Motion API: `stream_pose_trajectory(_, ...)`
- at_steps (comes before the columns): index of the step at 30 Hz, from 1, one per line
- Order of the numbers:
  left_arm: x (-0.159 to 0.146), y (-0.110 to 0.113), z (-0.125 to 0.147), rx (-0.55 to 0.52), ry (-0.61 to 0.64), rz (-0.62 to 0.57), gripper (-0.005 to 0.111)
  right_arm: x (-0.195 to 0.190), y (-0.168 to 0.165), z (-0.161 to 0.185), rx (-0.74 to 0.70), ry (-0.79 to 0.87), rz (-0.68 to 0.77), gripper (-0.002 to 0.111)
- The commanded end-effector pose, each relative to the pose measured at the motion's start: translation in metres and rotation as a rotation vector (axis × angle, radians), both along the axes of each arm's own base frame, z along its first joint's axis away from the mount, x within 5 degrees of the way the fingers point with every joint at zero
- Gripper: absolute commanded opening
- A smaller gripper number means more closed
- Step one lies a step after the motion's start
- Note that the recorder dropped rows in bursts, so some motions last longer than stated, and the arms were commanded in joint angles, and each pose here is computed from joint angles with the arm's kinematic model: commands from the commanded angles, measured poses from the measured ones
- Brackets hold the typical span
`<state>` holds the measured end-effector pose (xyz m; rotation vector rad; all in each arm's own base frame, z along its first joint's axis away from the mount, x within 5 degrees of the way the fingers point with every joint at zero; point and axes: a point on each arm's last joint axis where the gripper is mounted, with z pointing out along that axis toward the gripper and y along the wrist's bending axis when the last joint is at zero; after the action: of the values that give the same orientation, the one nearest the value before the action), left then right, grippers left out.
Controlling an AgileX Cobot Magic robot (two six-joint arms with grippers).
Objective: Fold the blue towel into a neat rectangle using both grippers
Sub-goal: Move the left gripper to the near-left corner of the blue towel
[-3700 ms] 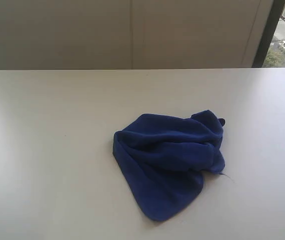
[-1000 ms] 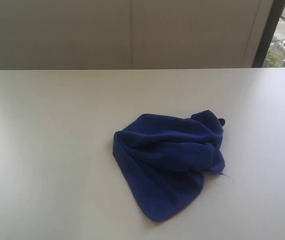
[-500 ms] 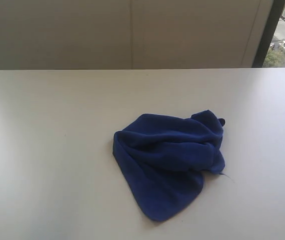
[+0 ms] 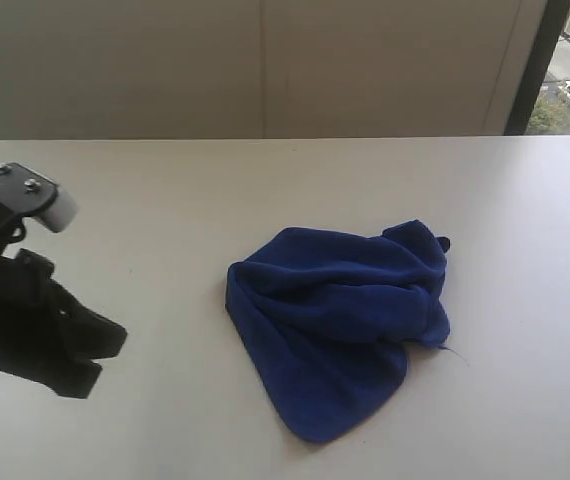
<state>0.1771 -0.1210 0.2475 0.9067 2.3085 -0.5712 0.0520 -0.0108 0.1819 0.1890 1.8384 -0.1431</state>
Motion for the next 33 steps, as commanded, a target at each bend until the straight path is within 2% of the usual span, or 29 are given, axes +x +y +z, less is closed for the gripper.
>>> stream_pose_trajectory(1, 0.004, -0.033, -0.006, 0.006, -0.003, -0.09, 0.0, 0.0, 0.0, 0.0, -0.003, -0.014, -0.006, 0.044)
stream_pose_trajectory(8, 0.011, -0.078, -0.017, 0.052, -0.005, -0.254, 0.0, 0.0, 0.0, 0.0, -0.003, -0.014, -0.006, 0.044)
stream_pose_trajectory(12, 0.015, -0.096, -0.02, 0.079, -0.03, -0.352, 0.0, 0.0, 0.0, 0.0, -0.003, -0.014, -0.006, 0.044)
stream_pose_trajectory(14, 0.017, -0.103, -0.021, 0.092, -0.048, -0.405, 0.0, 0.0, 0.0, 0.0, -0.003, -0.014, -0.006, 0.044)
stream_pose_trajectory(19, 0.022, -0.116, -0.03, 0.158, -0.113, -0.62, 0.0, 0.0, 0.0, 0.0, -0.003, -0.014, -0.006, 0.044)
stream_pose_trajectory(22, 0.027, -0.121, -0.037, 0.184, -0.14, -0.685, 0.0, 0.0, 0.0, 0.0, -0.003, -0.014, -0.006, 0.044)
stream_pose_trajectory(24, 0.027, -0.124, -0.039, 0.199, -0.169, -0.789, 0.0, 0.0, 0.0, 0.0, -0.003, -0.014, -0.006, 0.044)
stream_pose_trajectory(27, 0.023, -0.129, -0.042, 0.166, -0.182, -0.924, 0.0, 0.0, 0.0, 0.0, -0.003, -0.014, -0.006, 0.044)
stream_pose_trajectory(33, 0.024, -0.139, -0.049, 0.066, -0.204, -0.967, 0.0, 0.0, 0.0, 0.0, -0.003, -0.014, -0.006, 0.044)
